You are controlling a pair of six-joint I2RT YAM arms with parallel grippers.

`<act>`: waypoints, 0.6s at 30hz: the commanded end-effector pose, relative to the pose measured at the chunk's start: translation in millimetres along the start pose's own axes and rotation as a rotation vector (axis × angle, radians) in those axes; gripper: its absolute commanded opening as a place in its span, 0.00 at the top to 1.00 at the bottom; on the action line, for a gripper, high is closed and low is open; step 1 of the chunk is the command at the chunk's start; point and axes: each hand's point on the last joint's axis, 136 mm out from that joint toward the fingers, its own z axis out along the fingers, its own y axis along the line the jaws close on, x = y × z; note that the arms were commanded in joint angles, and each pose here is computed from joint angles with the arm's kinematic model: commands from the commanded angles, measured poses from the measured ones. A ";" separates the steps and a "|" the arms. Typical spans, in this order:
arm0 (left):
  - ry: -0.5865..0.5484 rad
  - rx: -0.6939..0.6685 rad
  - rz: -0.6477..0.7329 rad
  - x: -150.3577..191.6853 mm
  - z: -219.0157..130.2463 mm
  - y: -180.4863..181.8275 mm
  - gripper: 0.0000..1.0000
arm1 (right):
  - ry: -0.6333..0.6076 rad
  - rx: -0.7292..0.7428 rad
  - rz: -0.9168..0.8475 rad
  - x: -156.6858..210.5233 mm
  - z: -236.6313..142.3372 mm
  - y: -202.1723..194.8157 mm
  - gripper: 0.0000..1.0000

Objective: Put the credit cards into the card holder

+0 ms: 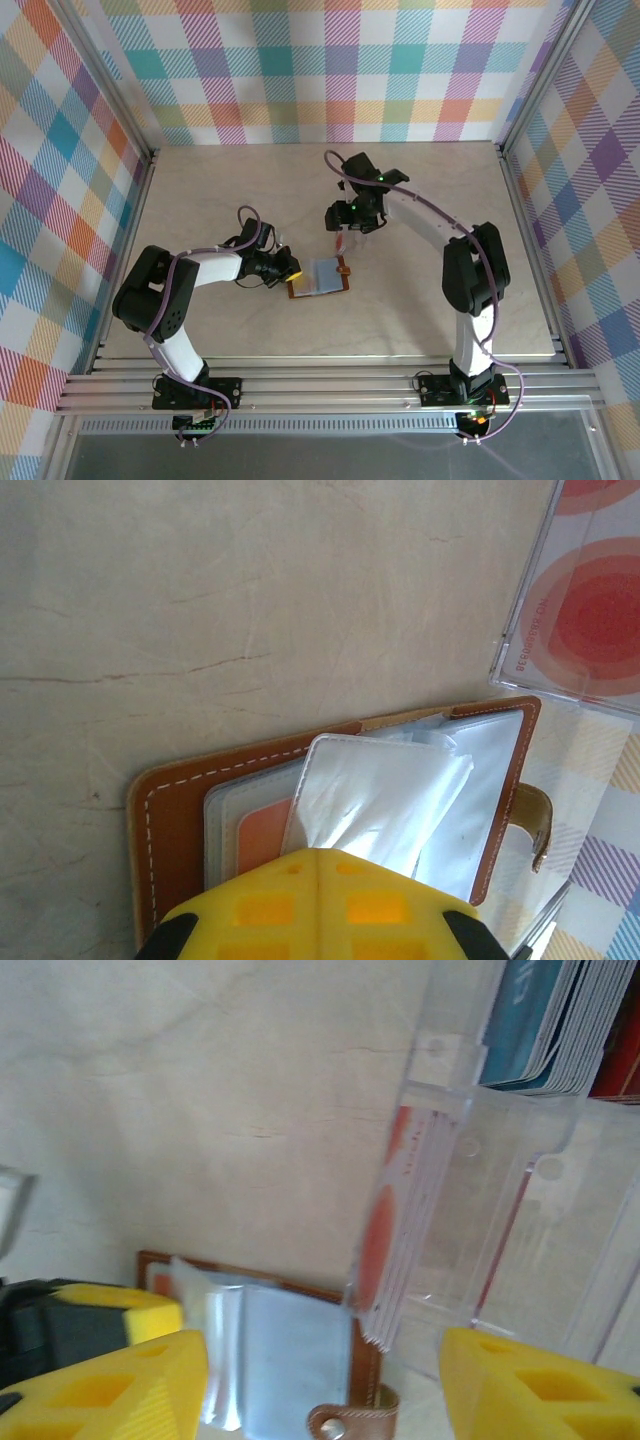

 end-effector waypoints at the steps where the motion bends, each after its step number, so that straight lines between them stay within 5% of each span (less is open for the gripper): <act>1: 0.061 -0.214 -0.062 26.5 3.1 55.2 1.00 | 0.055 0.065 -0.032 8.2 14.7 -10.7 0.38; 18: 0.067 -0.205 -0.057 28.5 4.6 52.2 1.00 | 0.093 0.242 -0.130 8.0 39.9 -10.8 0.37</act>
